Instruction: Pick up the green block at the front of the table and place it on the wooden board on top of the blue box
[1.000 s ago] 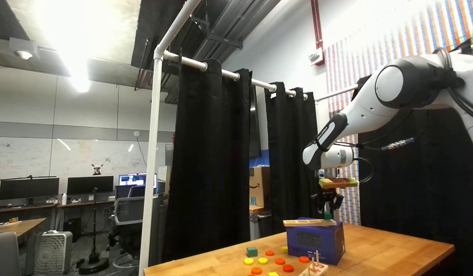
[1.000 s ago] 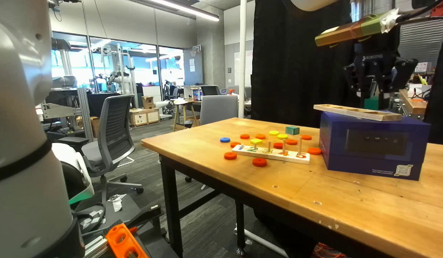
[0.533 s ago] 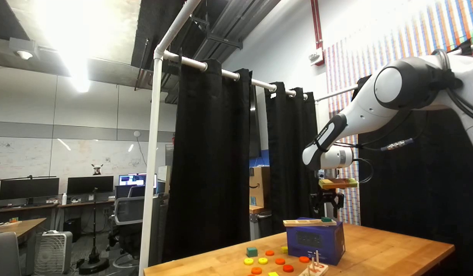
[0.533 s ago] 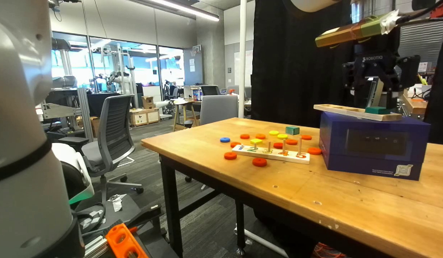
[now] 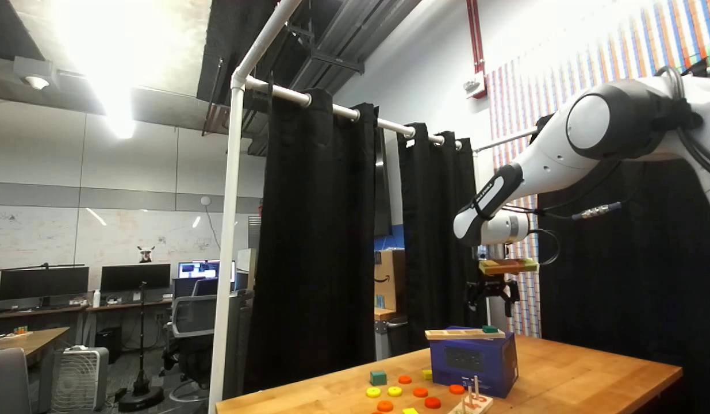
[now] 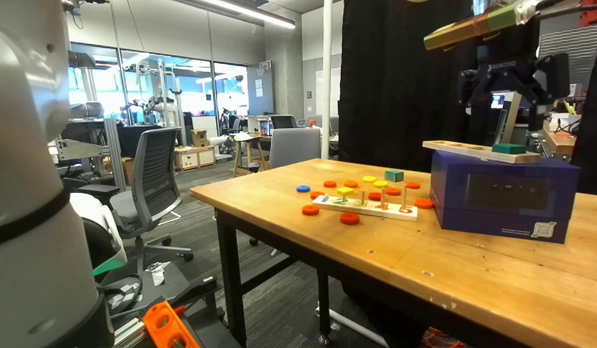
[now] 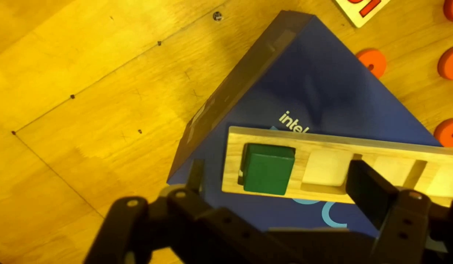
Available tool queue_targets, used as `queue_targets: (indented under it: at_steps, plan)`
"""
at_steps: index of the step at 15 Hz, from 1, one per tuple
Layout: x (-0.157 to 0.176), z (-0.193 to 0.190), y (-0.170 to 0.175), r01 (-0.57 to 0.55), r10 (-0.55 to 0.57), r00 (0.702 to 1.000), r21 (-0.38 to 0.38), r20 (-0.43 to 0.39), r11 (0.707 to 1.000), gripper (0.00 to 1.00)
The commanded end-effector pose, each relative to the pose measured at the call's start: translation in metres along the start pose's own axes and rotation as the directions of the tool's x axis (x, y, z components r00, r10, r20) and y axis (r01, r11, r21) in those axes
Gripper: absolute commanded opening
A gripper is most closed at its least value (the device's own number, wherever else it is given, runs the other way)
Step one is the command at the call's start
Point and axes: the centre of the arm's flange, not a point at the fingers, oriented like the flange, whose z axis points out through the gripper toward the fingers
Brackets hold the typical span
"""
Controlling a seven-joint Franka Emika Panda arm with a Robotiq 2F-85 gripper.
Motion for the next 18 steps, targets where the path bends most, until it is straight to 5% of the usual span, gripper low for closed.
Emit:
queue_targets:
  at_steps: [1, 9, 18]
  plan:
    - [-0.027, -0.06, 0.002, 0.028, -0.028, 1.0, -0.038, -0.003, 0.999, 1.0]
    - [-0.125, -0.111, 0.003, 0.115, -0.114, 0.993, -0.058, 0.025, 0.992, 1.0]
    - [-0.219, -0.049, -0.015, 0.278, -0.275, 0.951, -0.004, 0.141, 0.96, 1.0]
